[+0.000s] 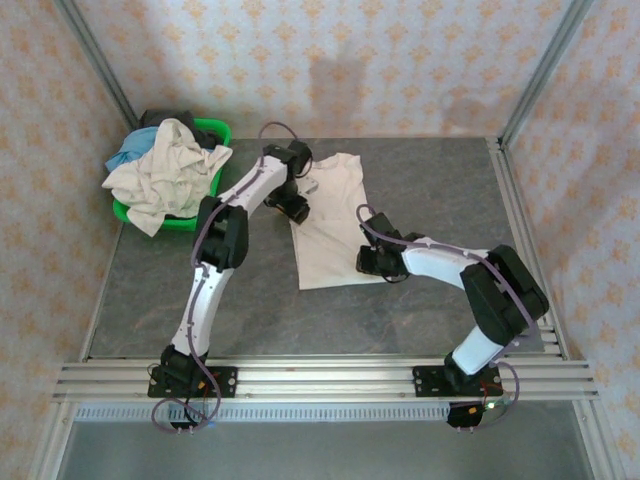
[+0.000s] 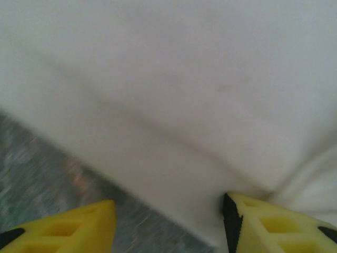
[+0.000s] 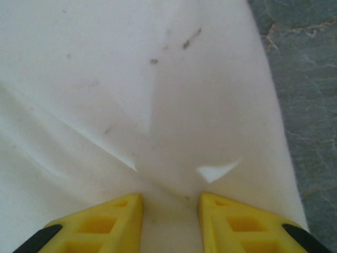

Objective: Fold and stack the t-shirts

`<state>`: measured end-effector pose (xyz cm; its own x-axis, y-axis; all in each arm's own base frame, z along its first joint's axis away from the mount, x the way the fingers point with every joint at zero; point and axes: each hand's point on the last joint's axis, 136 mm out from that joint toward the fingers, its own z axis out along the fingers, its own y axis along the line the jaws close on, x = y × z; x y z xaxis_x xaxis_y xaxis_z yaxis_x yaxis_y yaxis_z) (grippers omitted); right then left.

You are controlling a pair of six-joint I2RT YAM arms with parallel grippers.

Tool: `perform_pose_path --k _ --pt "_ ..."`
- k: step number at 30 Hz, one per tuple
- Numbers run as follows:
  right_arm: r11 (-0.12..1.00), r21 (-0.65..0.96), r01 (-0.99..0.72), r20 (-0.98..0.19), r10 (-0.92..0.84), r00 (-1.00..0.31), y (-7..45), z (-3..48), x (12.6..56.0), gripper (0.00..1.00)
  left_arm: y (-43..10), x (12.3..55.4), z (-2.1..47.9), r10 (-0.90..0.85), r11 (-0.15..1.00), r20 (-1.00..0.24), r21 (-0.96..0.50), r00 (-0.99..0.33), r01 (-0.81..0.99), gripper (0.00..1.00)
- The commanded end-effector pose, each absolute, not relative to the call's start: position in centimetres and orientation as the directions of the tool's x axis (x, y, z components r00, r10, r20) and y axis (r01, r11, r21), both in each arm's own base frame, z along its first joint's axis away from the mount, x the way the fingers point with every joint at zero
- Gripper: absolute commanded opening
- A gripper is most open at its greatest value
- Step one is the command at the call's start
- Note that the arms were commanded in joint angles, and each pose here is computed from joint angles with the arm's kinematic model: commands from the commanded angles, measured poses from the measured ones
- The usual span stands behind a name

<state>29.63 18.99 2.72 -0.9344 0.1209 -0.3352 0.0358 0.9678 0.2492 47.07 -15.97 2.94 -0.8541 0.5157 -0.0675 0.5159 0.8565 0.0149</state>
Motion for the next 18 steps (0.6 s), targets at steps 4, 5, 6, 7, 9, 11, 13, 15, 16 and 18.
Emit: perform_pose_path --k 4,5,6,7,9,11,13,15,16,18 --pt "0.982 0.175 0.064 -0.357 0.124 -0.926 16.9 4.6 29.0 0.35 -13.3 47.8 9.4 0.272 0.96 -0.236 -0.001 -0.933 0.28 0.99" --pt "0.984 0.163 0.07 -0.377 0.128 -0.918 16.6 5.1 29.4 0.35 -13.4 47.6 10.5 0.249 0.965 -0.266 -0.014 -0.931 0.262 0.99" --pt "0.985 0.158 0.073 -0.395 0.13 -0.91 16.6 5.7 29.8 0.35 -13.6 47.3 11.2 0.217 0.971 -0.29 -0.037 -0.932 0.237 0.99" --pt "0.985 0.157 0.077 -0.407 0.136 -0.903 16.6 6.0 30.2 0.35 -14.1 46.9 11.8 0.191 0.972 -0.31 -0.069 -0.931 0.223 0.99" --pt "0.984 0.149 0.093 -0.424 0.149 -0.894 16.6 6.3 31.1 0.35 -15.0 45.3 12.1 0.125 0.978 -0.337 -0.117 -0.933 0.173 0.97" --pt "0.984 0.147 0.098 -0.423 0.152 -0.893 16.9 6.1 31.6 0.35 -16.3 43.2 11.5 0.09 0.978 -0.36 -0.142 -0.929 0.15 0.96" --pt "0.984 0.147 0.104 -0.416 0.157 -0.896 17.1 5.6 31.9 0.35 -17.2 40.4 10.7 0.045 0.982 -0.375 -0.153 -0.926 0.109 0.92" --pt "0.983 0.143 0.113 -0.406 0.163 -0.899 17.1 5.0 32.0 0.35 -18.7 38.1 9.3 -0.013 0.977 -0.386 -0.2 -0.923 0.07 0.71" --pt "0.983 0.144 0.116 -0.401 0.165 -0.901 17.1 4.8 32.0 0.34 -19.5 37.0 8.6 -0.022 0.972 -0.378 -0.225 -0.926 0.069 0.68" --pt "0.982 0.143 0.125 -0.388 0.171 -0.905 17.1 4.4 31.9 0.34 -20.6 35.0 6.8 -0.027 0.975 -0.362 -0.214 -0.932 0.055 0.64"
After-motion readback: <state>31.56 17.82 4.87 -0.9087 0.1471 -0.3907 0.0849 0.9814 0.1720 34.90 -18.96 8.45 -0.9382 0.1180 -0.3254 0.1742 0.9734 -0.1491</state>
